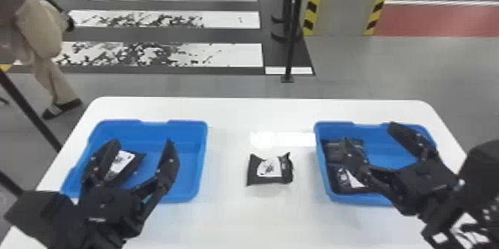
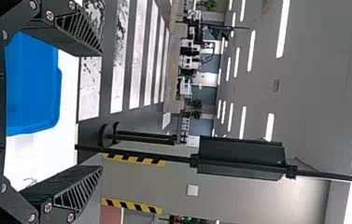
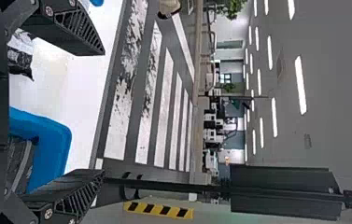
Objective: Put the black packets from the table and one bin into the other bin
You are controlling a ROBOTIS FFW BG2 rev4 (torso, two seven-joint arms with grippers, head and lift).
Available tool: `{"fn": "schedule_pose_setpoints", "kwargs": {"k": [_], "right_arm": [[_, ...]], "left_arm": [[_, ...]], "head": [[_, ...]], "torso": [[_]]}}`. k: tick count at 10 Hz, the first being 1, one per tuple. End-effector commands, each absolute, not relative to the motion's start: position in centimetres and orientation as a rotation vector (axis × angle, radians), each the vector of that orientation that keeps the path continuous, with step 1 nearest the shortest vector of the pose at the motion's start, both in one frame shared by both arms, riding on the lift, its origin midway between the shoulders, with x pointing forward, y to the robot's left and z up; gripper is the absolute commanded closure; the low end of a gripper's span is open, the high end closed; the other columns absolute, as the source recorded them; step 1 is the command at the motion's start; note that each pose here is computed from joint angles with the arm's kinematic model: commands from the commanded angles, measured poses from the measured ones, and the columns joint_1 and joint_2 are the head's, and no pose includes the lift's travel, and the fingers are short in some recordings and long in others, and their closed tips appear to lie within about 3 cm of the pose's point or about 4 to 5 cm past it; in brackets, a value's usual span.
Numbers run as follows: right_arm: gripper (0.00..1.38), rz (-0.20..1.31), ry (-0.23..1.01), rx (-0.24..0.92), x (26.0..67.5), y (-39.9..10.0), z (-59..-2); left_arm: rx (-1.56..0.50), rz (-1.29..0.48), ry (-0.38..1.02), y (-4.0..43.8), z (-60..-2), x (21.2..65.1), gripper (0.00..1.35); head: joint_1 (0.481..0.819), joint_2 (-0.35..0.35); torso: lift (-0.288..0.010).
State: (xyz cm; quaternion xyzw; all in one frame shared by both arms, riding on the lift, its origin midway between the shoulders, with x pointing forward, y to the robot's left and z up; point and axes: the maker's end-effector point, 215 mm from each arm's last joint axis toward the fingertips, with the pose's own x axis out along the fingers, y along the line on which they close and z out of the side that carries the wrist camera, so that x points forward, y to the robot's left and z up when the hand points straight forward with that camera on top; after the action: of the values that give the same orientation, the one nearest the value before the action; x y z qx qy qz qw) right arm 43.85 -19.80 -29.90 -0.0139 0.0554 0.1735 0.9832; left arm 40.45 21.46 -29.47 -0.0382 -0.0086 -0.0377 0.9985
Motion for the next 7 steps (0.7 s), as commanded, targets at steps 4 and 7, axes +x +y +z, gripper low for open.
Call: {"fn": "schedule_pose_setpoints", "kwargs": {"k": [4, 7], "right_arm": [[0.13, 0.562, 0.293, -0.069, 50.7, -12.9, -34.8], [0.13, 0.704, 0.418, -0.091, 53.0, -8.2, -39.3]], "left_arm": [[-0.077, -0.081, -0.014, 21.2, -29.5, 40.5, 0.18], [-0.077, -0.079, -0.015, 21.3, -29.5, 40.6, 0.18]], "head": [[0.695, 0.068], [0.695, 0.131]], "torso": [[-0.11], [-0.11]]}}
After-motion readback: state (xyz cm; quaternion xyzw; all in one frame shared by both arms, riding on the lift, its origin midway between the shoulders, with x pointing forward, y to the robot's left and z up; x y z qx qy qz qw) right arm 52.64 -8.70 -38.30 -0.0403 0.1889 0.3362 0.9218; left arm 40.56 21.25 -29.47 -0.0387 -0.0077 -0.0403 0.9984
